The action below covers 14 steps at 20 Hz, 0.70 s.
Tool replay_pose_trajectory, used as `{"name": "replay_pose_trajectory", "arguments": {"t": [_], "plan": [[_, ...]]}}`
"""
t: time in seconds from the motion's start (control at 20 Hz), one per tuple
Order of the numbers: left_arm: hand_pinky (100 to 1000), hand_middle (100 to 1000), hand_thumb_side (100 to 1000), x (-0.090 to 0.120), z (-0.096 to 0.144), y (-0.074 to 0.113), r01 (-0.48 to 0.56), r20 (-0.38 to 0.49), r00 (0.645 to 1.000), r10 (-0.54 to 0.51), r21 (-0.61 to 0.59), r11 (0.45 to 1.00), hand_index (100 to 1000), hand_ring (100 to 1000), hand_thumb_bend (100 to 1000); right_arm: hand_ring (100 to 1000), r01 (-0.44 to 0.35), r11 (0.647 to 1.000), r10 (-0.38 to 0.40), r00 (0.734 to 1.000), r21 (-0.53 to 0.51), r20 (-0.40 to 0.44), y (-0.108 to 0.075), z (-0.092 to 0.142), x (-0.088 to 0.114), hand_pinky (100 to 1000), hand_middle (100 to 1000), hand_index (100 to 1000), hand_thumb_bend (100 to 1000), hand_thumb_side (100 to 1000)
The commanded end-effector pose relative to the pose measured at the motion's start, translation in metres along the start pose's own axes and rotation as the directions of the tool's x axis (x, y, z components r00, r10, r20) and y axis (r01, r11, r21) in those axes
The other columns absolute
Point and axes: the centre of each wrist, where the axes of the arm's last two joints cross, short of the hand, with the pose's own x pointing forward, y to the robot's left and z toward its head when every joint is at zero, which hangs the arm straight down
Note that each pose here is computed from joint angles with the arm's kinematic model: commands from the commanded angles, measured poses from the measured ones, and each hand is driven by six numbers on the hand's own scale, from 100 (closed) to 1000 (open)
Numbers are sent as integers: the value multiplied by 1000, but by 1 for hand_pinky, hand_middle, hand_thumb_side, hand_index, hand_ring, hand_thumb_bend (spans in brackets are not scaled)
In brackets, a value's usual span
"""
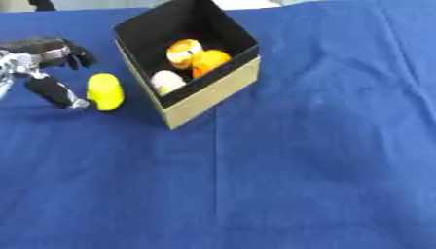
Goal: Pick up objects on the table and place them in the box.
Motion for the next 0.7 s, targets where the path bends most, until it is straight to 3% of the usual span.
{"name": "replay_pose_trajectory", "arguments": {"t": [0.05,0.35,0.4,0.45,0.6,0.7], "plan": [[819,748,282,-6,2,12,-6,-8,1000,6,21,1000,875,775,524,756,-15,1000,15,999,-8,33,-4,-6,7,723,596,722,148,371],[811,724,280,-5,-4,13,-35,14,999,35,27,999,866,760,482,756,-8,1000,8,1000,-17,29,-2,-5,7,723,596,721,145,374],[801,688,275,-4,-5,13,-37,14,999,36,35,999,835,742,412,757,-6,1000,7,1000,-17,28,-1,-5,7,723,596,722,144,376],[798,682,273,-4,-6,13,-38,11,999,37,42,998,830,738,403,757,-5,1000,6,1000,-16,28,-1,-5,7,723,596,722,144,376],[738,580,192,-5,-8,10,-9,-12,1000,10,57,998,732,652,168,757,-6,1000,6,1000,-19,30,-1,-5,7,724,597,722,146,374],[733,563,157,-3,-8,9,2,-1,1000,-2,56,998,716,640,110,757,-6,1000,7,1000,-21,29,-1,-5,7,724,597,722,146,375]]}}
